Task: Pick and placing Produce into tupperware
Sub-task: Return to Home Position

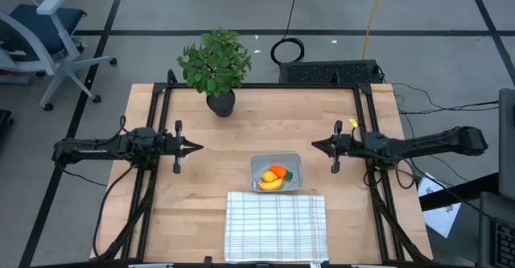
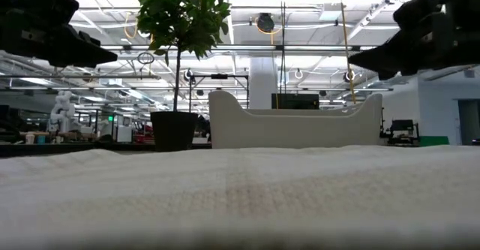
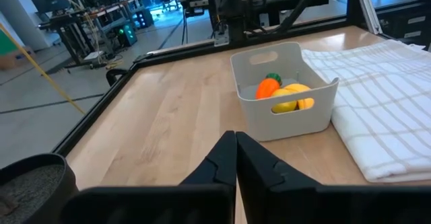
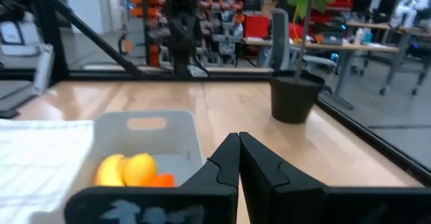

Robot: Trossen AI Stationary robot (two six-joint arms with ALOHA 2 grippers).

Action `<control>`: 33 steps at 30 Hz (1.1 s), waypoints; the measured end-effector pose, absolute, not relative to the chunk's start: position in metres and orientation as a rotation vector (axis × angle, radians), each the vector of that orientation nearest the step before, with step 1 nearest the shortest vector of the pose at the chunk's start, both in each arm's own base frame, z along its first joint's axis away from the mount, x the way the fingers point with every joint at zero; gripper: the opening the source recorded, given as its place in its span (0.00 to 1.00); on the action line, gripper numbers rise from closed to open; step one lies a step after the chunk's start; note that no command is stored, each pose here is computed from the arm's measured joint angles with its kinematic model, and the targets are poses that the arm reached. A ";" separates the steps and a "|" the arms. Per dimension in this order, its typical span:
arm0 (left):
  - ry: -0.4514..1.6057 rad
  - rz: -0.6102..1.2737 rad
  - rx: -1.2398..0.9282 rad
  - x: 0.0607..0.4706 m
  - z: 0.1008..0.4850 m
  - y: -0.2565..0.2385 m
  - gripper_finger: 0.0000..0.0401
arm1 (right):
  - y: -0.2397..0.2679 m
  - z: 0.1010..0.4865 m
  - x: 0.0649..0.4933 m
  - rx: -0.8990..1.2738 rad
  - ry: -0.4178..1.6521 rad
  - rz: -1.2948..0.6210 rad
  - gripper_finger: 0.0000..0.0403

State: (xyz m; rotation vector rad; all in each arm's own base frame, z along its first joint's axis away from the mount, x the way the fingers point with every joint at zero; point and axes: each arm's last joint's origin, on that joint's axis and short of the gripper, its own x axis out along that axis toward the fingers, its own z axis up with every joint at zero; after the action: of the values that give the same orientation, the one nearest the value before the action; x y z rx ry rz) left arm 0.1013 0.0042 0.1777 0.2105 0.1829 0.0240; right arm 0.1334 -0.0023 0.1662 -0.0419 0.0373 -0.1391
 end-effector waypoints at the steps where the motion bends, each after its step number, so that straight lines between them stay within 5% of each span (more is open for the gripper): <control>1: 0.180 0.024 0.211 0.101 0.178 0.004 0.02 | -0.004 0.164 0.135 -0.042 0.051 -0.149 0.00; 33: 0.173 0.024 0.223 0.102 0.179 0.004 0.06 | -0.026 0.131 0.200 0.017 0.429 -0.095 0.00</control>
State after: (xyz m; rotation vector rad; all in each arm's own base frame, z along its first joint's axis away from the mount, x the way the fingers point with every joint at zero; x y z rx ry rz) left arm 0.1016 0.0042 0.1786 0.2226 0.1733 0.0240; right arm 0.1998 -0.0256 0.1312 0.0174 0.4291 -0.0952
